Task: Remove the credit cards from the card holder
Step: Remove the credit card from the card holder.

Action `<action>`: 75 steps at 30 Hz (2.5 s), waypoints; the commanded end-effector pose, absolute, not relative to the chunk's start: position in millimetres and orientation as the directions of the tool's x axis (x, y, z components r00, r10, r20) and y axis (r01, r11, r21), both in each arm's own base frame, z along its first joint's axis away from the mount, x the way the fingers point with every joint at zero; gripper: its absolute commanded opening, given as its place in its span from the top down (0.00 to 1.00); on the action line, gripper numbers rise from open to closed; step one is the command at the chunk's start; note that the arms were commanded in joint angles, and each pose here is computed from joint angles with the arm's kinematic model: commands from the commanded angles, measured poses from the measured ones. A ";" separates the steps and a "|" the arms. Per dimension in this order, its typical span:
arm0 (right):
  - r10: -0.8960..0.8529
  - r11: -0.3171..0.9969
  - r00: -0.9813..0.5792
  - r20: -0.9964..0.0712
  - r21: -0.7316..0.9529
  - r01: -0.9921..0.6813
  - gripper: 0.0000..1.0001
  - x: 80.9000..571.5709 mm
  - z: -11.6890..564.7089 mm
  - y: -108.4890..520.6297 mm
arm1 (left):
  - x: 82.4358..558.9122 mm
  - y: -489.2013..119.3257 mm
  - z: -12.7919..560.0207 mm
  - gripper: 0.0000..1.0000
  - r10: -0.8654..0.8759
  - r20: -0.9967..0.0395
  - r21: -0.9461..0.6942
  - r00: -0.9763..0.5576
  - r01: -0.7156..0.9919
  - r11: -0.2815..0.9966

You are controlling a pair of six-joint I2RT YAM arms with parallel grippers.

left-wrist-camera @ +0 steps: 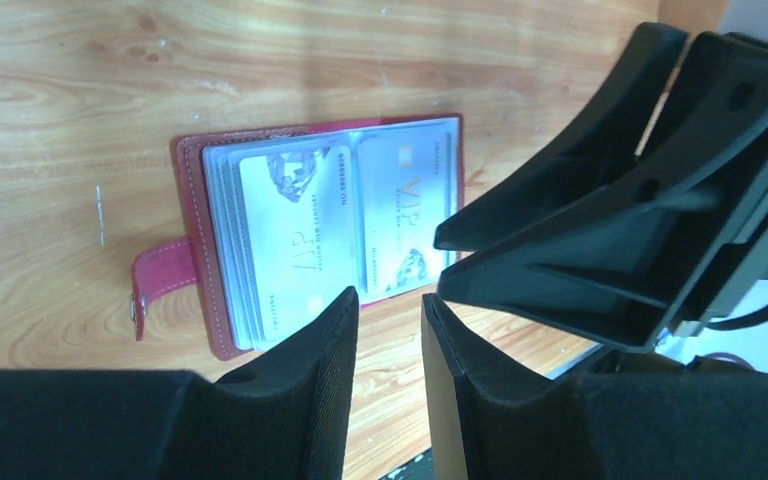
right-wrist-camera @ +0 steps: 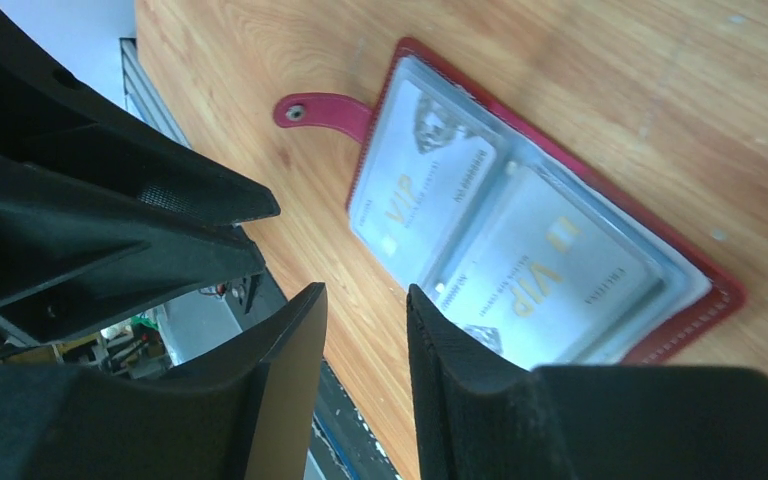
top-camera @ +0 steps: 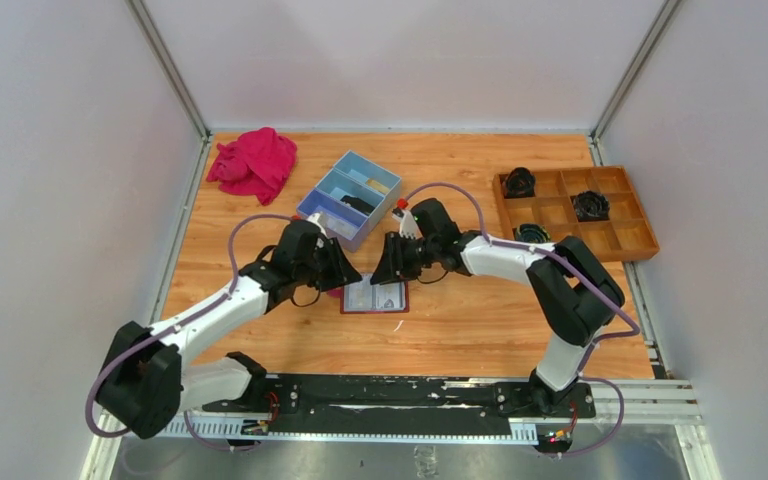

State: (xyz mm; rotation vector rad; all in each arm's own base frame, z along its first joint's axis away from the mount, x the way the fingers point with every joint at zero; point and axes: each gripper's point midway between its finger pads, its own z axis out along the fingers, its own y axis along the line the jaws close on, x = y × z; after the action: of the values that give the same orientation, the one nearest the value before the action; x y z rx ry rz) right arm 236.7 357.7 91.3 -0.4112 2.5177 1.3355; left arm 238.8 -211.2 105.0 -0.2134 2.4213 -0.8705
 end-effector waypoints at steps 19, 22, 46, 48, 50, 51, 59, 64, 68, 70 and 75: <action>-0.071 0.630 -0.966 -0.250 0.739 -0.238 0.69 238.4 57.3 333.1 | 255.7 -196.1 38.5 0.76 -0.368 -0.385 -0.548 -0.847 -0.111 0.829; -0.064 0.634 -0.966 -0.251 0.737 -0.234 0.68 239.2 56.6 330.3 | 254.8 -198.2 32.6 0.77 -0.361 -0.370 -0.550 -0.856 -0.112 0.828; -0.007 0.643 -0.981 -0.192 0.751 -0.151 0.69 242.1 37.2 324.4 | 231.5 -212.2 17.4 0.84 -0.281 -0.277 -0.593 -0.919 -0.067 0.802; 0.000 0.641 -0.983 -0.186 0.754 -0.142 0.68 242.8 35.3 323.5 | 234.5 -214.4 19.3 0.86 -0.281 -0.287 -0.602 -0.916 -0.056 0.797; 0.003 0.640 -0.984 -0.178 0.757 -0.135 0.69 243.0 33.7 323.4 | 235.5 -215.3 19.7 0.86 -0.278 -0.291 -0.604 -0.915 -0.050 0.795; 0.003 0.638 -0.985 -0.175 0.759 -0.133 0.69 242.6 33.0 323.4 | 235.9 -215.7 20.0 0.86 -0.277 -0.291 -0.605 -0.916 -0.048 0.795; 0.004 0.638 -0.985 -0.173 0.759 -0.131 0.69 241.9 32.2 321.6 | 240.1 -217.9 37.1 0.84 -0.282 -0.334 -0.627 -0.899 -0.011 0.779; 0.007 0.638 -0.985 -0.174 0.759 -0.130 0.69 243.0 31.9 320.6 | 243.5 -216.5 52.7 0.81 -0.282 -0.392 -0.634 -0.876 0.035 0.773; 0.004 0.636 -0.985 -0.172 0.760 -0.130 0.69 243.1 31.7 321.6 | 244.6 -216.7 55.3 0.81 -0.276 -0.404 -0.633 -0.872 0.049 0.773; 0.005 0.635 -0.985 -0.173 0.762 -0.131 0.69 244.0 32.5 321.9 | 244.4 -217.5 51.6 0.81 -0.269 -0.394 -0.630 -0.879 0.045 0.775; 0.003 0.634 -0.984 -0.177 0.762 -0.136 0.69 244.5 33.4 321.8 | 245.1 -219.3 42.2 0.81 -0.255 -0.371 -0.620 -0.893 0.034 0.784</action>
State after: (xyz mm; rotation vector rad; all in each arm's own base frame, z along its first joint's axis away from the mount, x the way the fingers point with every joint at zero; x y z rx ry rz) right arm 243.7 327.3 41.5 -0.1315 2.6702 1.2824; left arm 244.5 -218.7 49.2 -0.1925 2.5109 -0.9035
